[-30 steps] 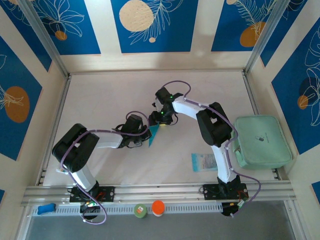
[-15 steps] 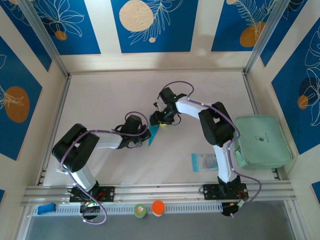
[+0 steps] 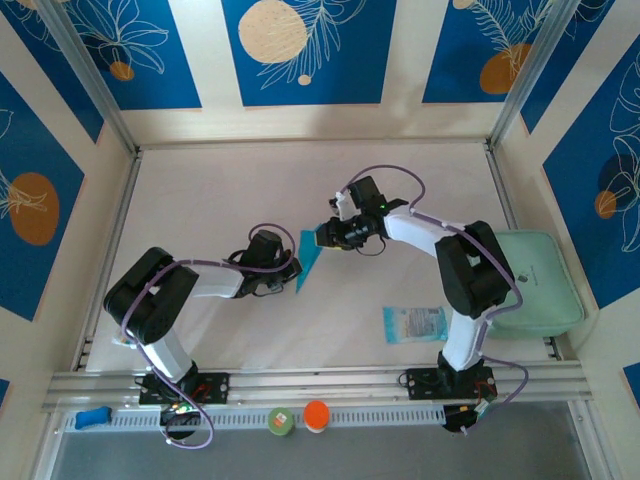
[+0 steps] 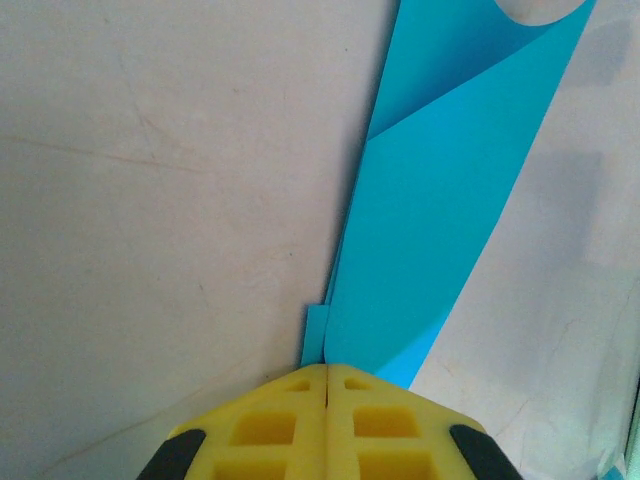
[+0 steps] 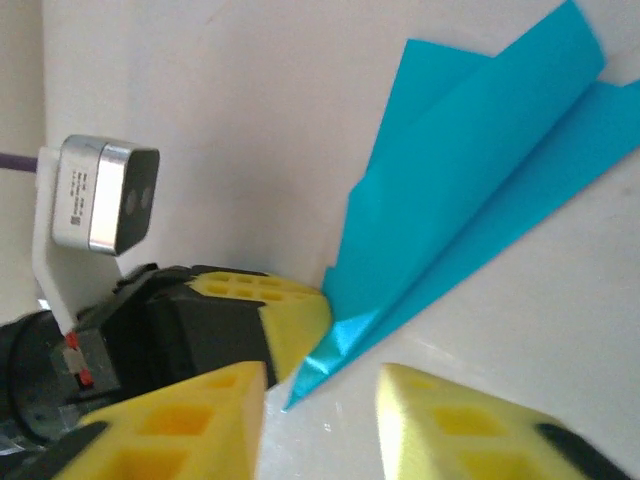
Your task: Fold a paper plane with a square sheet of paper (pick it up from the middle)
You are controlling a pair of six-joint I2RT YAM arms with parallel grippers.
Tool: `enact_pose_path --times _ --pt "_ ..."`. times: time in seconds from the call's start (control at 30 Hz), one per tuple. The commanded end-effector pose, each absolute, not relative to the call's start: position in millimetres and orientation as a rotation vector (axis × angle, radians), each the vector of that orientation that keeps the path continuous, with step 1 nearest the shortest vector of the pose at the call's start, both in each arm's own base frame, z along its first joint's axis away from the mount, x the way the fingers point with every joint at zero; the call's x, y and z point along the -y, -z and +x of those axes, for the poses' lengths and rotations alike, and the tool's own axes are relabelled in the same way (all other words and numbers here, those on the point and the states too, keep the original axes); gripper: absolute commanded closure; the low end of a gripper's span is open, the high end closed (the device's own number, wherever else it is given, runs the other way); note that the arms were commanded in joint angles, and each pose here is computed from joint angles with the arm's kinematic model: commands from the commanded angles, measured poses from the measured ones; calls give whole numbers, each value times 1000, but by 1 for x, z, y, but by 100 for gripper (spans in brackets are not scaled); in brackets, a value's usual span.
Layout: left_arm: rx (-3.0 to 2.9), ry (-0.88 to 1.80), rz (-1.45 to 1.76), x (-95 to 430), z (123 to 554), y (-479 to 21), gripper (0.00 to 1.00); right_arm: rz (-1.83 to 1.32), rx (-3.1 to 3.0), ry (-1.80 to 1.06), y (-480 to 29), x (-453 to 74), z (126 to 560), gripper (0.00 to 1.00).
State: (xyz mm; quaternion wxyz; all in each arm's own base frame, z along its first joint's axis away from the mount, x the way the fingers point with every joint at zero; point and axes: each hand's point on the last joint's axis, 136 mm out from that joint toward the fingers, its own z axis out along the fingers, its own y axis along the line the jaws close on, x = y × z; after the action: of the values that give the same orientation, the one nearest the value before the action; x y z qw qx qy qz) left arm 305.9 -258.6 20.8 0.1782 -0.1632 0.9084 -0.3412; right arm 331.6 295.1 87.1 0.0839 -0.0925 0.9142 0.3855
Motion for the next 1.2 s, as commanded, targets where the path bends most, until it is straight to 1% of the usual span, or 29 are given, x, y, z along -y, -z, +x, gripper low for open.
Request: enact_pose_path --times 0.0,0.13,0.3,0.47,1.17 --pt "-2668 912 -500 248 290 5 99 -278 -2754 -1281 -80 -316 321 74" --pt "-2669 928 -486 251 291 5 99 -295 -2791 -1292 -69 -329 320 81" --pt "-2676 930 -467 253 290 4 97 -305 -2825 -1261 -58 -335 320 85" --pt "-2683 935 -457 254 290 5 96 -287 -2870 -1191 -44 -330 319 87" --pt "-2702 942 -436 256 288 9 95 -249 -2966 -1062 -20 -319 316 87"
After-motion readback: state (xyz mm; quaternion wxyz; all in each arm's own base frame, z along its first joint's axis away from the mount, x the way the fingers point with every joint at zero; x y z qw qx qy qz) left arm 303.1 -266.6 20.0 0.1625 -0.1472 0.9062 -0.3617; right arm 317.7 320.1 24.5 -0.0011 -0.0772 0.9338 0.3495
